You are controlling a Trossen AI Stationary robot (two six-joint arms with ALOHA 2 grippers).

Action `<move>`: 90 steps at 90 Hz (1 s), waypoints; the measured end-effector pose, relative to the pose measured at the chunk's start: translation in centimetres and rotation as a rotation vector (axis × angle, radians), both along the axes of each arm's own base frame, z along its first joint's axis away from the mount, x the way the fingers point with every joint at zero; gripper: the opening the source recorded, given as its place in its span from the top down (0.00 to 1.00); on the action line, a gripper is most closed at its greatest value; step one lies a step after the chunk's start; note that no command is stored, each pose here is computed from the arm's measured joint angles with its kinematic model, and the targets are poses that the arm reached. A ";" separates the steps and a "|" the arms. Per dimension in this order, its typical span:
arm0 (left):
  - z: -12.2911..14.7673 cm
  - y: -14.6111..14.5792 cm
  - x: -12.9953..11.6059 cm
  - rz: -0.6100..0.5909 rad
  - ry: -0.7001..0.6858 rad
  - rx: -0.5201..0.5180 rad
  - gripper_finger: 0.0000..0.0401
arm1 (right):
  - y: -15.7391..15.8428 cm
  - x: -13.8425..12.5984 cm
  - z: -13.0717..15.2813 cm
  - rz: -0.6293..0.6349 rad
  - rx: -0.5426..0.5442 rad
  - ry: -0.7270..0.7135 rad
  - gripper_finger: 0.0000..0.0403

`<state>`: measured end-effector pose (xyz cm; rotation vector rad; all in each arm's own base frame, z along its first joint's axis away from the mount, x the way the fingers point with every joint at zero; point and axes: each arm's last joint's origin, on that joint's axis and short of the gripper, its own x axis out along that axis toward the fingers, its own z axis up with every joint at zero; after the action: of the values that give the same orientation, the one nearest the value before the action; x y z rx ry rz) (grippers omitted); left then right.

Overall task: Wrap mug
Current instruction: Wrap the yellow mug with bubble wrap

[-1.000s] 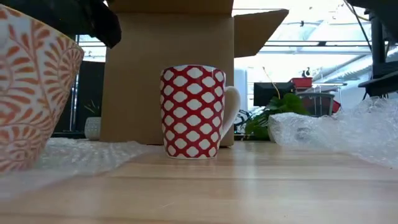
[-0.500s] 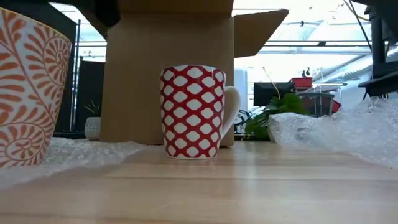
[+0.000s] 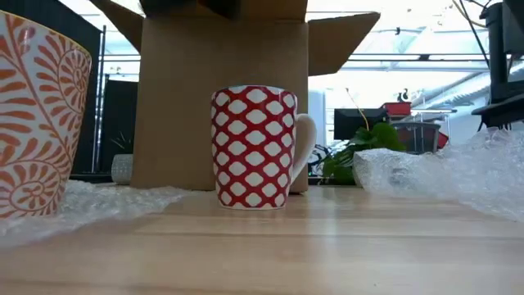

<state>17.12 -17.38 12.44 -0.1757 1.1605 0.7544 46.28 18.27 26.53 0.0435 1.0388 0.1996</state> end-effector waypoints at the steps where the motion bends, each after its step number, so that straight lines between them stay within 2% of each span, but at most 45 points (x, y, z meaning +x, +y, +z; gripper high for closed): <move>1: 0.0 0.0 0.0 0.000 0.000 0.000 0.63 | 0.2 0.0 -0.3 0.003 -0.002 0.008 0.44; 20: 0.0 0.0 0.0 0.001 0.002 -0.001 0.63 | 4.2 1.2 -6.3 0.036 -0.016 0.016 0.44; 31: 0.0 0.0 0.0 0.002 0.002 -0.002 0.63 | 5.1 1.9 -10.1 0.016 -0.035 0.041 0.44; 39: 0.0 0.0 0.0 0.002 0.002 -0.002 0.63 | 5.1 2.4 -11.6 -0.017 -0.042 0.030 0.44; 61: 0.8 -0.3 0.0 -0.034 0.041 -0.047 0.63 | 4.0 3.1 -12.3 -0.070 -0.061 0.028 0.44; 90: 6.3 -0.2 -1.2 -0.105 0.029 -0.065 0.63 | 3.6 3.2 -12.2 -0.075 -0.059 0.031 0.44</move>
<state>15.87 -17.56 18.77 -0.1571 1.2127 0.6286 49.50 21.92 14.36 0.0323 1.0714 0.1009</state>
